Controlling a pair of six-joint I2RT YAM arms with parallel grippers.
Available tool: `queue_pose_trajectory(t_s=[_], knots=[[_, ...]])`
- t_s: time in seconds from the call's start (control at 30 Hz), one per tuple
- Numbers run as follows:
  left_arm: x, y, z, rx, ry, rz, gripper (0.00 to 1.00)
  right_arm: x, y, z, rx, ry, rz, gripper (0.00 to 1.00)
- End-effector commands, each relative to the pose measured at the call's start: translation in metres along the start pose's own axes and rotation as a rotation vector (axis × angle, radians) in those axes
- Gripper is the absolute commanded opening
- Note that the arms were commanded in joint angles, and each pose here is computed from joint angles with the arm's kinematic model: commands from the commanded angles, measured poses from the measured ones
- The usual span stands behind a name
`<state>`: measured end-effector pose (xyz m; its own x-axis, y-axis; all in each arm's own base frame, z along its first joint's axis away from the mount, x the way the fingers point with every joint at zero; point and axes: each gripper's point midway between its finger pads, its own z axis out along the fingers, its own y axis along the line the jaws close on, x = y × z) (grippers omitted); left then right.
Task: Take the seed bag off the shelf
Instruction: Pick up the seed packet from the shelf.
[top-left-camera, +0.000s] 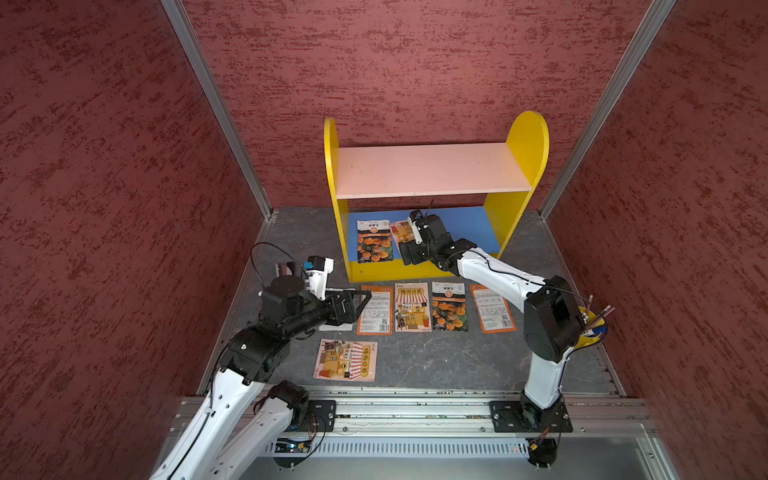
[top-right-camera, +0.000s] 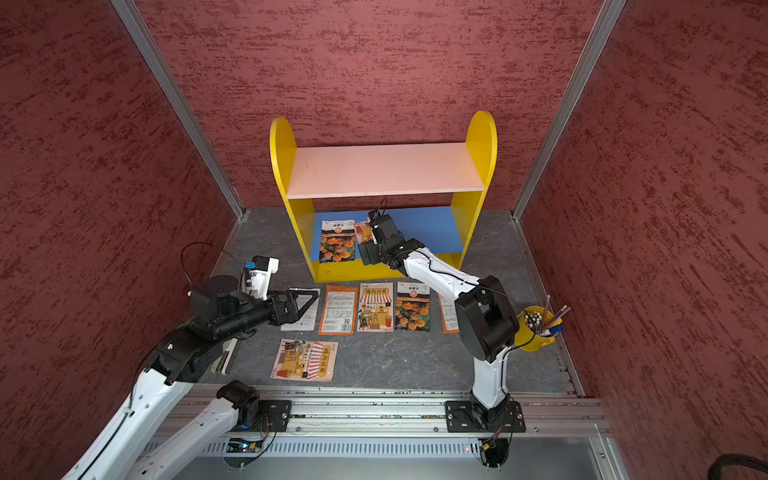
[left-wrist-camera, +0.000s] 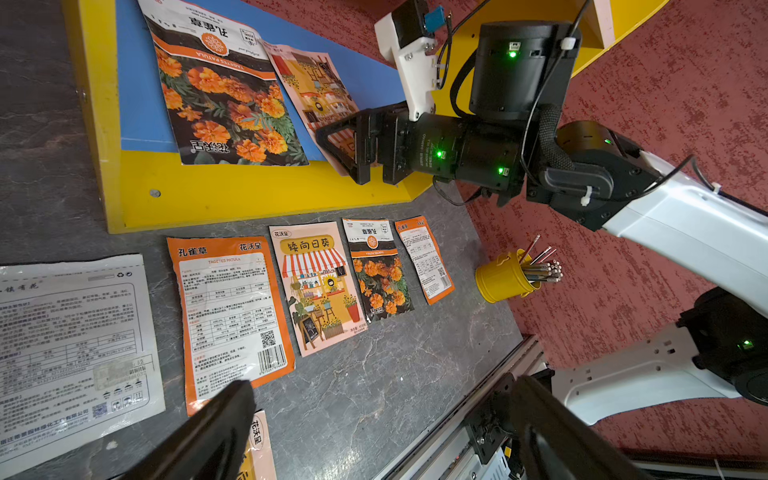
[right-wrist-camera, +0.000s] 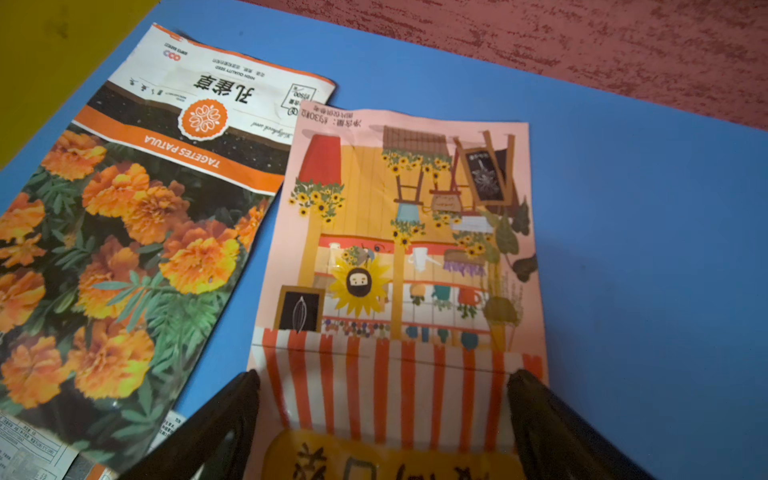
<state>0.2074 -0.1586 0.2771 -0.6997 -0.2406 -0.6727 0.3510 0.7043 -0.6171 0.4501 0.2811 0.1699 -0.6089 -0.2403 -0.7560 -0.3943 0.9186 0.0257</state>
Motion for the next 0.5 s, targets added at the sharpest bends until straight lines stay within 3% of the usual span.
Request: queue_pose_trajectory(t_s=[0.0, 0.13, 0.47], knots=[[0.0, -0.003, 0.002, 0.019, -0.008, 0.009, 1.0, 0.004, -0.01, -0.011, 0.035, -0.004, 0.006, 0.96], [-0.001, -0.004, 0.003, 0.025, -0.007, 0.011, 1.0, -0.002, -0.01, -0.02, 0.033, -0.027, 0.004, 0.96], [-0.002, -0.004, -0.001, 0.019, -0.017, 0.016, 1.0, -0.058, 0.004, -0.058, -0.047, -0.117, -0.004, 0.98]])
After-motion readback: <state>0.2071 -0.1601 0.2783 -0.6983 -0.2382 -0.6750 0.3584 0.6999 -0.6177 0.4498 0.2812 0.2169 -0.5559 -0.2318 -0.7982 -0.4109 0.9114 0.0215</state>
